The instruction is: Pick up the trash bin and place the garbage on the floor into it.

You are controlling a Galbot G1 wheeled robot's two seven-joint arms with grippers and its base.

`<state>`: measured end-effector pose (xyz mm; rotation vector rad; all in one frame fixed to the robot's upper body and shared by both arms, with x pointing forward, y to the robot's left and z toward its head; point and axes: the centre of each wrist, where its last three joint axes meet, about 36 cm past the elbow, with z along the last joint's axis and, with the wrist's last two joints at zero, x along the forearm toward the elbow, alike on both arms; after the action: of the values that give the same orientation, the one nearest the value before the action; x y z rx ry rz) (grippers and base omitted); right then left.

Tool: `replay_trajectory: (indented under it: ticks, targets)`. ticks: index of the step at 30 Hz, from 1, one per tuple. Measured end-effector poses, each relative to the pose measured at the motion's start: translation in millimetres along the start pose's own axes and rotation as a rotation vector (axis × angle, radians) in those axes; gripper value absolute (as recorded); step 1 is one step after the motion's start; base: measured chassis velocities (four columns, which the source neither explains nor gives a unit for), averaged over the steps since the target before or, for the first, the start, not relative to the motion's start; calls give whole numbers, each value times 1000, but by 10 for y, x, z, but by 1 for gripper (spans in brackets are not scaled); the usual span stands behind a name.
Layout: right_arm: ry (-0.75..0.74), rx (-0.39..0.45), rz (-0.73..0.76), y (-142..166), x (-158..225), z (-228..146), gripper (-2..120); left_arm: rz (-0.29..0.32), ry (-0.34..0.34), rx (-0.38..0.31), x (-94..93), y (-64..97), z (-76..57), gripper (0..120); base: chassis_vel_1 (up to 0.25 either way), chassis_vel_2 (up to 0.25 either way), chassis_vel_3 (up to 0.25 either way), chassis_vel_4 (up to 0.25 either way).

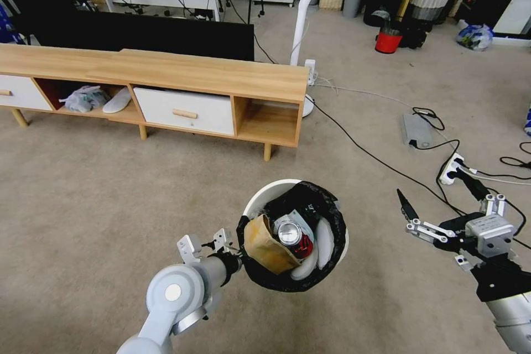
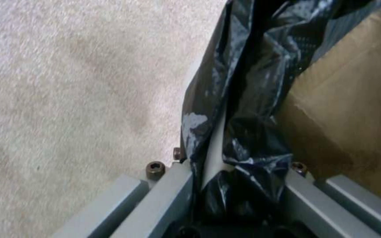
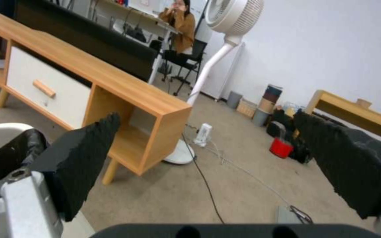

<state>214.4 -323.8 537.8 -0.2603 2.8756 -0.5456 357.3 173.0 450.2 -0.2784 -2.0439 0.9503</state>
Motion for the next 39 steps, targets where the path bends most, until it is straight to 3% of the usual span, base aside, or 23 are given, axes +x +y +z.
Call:
replay_trajectory:
  ticks: [12,39]
  targets:
    - [-3,-4,1,8,2,0,100,-2,-4,-1,7,8,-8,0,-118,121,115,-122]
    - [-27,-8,18,18,11,15,100,-5,-4,-2,34,40,21,0,0,0,0,0]
